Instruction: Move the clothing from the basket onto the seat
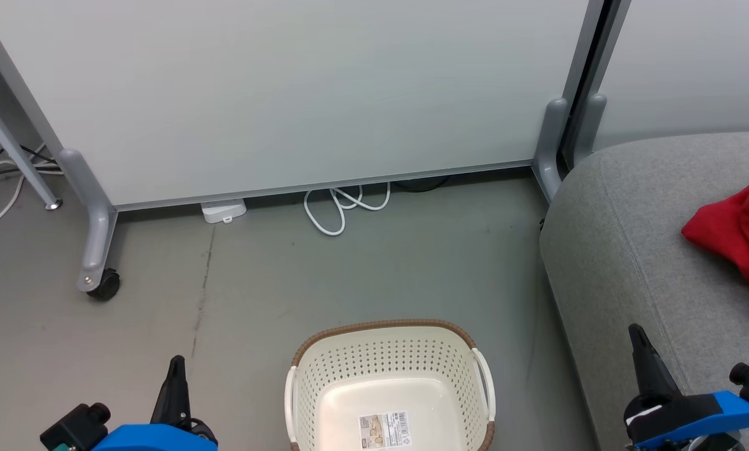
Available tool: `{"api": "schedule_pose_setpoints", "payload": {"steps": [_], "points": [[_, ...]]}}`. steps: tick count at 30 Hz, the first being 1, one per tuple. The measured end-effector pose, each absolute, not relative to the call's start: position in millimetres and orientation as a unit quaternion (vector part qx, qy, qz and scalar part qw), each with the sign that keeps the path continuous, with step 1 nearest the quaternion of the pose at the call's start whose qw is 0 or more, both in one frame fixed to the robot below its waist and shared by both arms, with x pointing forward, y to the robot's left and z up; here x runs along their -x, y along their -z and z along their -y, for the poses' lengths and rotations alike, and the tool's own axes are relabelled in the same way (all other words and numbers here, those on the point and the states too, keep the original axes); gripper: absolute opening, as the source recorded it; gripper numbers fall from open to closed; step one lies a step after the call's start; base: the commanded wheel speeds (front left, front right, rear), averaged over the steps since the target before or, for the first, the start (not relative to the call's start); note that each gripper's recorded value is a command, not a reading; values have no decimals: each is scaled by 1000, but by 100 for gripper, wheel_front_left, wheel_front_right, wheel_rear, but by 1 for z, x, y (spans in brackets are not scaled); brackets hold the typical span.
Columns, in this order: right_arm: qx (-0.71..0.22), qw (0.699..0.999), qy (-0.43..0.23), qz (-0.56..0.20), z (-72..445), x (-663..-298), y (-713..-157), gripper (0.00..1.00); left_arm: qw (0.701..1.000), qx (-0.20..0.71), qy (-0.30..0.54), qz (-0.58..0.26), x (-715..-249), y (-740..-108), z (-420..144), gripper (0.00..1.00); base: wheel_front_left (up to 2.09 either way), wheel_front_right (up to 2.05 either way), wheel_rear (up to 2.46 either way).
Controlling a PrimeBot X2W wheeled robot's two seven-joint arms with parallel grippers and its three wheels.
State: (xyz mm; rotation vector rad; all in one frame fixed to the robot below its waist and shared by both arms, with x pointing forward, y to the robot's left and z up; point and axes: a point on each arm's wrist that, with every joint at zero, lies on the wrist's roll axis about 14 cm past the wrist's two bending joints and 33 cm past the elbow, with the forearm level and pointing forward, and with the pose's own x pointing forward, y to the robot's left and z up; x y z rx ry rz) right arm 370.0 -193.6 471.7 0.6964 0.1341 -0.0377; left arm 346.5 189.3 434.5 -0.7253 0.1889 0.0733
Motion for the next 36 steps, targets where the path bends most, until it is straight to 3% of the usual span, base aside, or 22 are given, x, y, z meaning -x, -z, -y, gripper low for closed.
{"api": "schedule_pose_setpoints", "payload": {"steps": [36], "points": [[-529, 847, 19, -38, 195, -380, -486, 0, 842, 535, -46, -57, -367, -461, -196, 0, 0, 0, 0]]}}
